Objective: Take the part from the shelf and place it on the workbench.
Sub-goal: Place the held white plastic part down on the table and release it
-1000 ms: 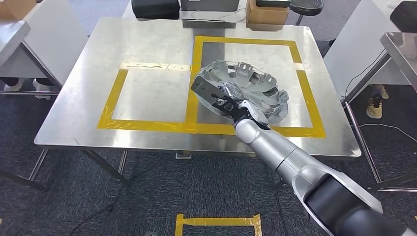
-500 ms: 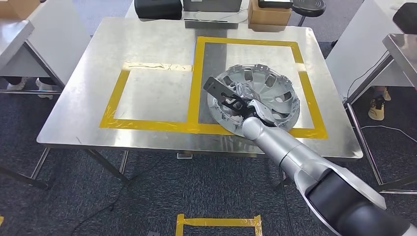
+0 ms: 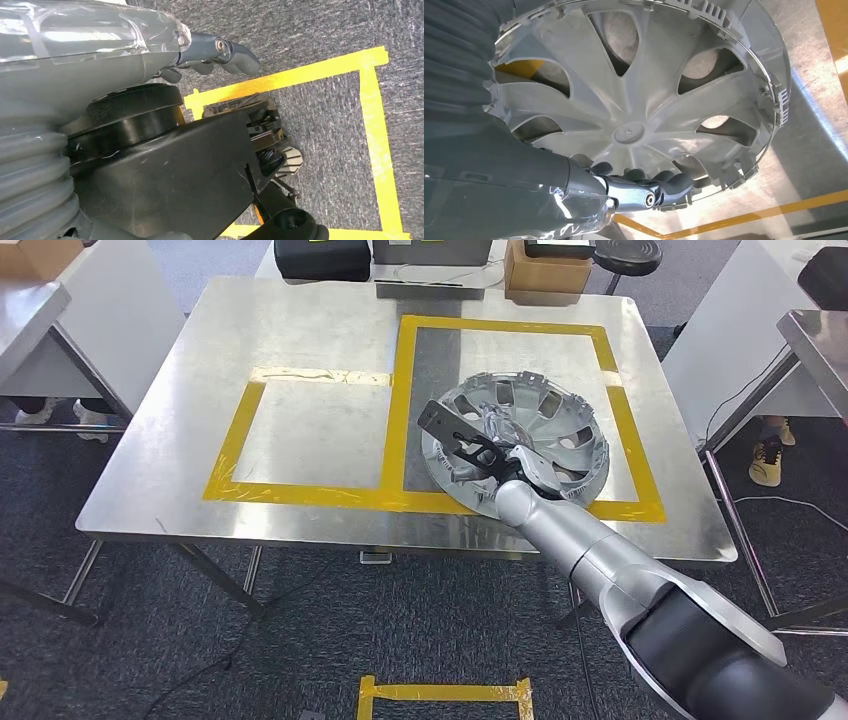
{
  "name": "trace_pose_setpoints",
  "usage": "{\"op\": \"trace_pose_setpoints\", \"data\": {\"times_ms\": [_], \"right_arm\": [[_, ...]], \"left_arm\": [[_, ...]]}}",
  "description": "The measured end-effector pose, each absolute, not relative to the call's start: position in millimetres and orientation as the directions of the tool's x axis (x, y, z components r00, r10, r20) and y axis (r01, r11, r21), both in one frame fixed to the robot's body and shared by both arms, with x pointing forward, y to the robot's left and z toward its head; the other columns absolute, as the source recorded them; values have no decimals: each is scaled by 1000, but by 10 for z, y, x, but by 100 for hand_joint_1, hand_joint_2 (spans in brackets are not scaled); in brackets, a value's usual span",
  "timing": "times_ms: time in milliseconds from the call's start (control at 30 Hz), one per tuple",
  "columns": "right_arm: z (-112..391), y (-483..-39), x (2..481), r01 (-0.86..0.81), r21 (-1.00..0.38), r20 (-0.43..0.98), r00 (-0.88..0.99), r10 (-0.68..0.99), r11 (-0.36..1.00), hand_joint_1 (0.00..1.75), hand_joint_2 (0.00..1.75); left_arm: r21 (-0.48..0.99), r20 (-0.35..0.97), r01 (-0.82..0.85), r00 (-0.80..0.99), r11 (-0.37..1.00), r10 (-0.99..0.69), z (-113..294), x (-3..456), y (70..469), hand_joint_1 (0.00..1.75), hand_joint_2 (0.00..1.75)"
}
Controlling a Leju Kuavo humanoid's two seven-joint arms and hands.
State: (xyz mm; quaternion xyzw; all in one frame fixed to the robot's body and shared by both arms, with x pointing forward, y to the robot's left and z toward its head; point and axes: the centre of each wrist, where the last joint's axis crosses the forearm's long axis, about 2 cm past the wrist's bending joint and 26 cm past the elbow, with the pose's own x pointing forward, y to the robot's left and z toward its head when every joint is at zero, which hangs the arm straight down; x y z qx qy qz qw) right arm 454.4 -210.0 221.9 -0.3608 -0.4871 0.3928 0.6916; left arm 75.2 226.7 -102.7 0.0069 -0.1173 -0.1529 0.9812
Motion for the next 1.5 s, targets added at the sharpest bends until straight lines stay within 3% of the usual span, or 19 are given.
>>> {"op": "trace_pose_setpoints", "data": {"times_ms": [267, 400, 700, 867, 967, 1100, 1500], "right_arm": [[2216, -2103, 4544, -192, -882, 389, 218, 895, 430, 0, 175], [2216, -2109, 4548, -168, -886, 402, 191, 896, 433, 0, 175], [2726, -2003, 4532, 94, -793, 601, -45, 798, 602, 0, 175], [2287, -2158, 3803, 107, -397, 854, -322, 409, 912, 0, 175], [2139, -2144, 3190, 47, -253, 851, -463, 246, 966, 0, 175], [2227, -2198, 2774, 27, -135, 834, -537, 128, 991, 0, 175], [2562, -2242, 2244, -57, 9, 763, -645, -44, 998, 0, 175]], "left_arm": [[49, 228, 298, 926, 953, -302, -1027, 752, 2267, 0, 175], [45, 223, 292, 929, 955, -295, -1027, 753, 2267, 0, 0], [39, 211, 250, 944, 967, -253, -1033, 738, 2292, 0, 0], [44, 232, 172, 956, 984, -178, -1043, 688, 2310, 0, 0], [56, 221, 148, 963, 987, -156, -1054, 645, 2344, 0, 0], [69, 213, 136, 966, 988, -148, -1059, 636, 2388, 0, 0], [83, 213, 101, 970, 991, -117, -1061, 647, 2427, 0, 0]]}}
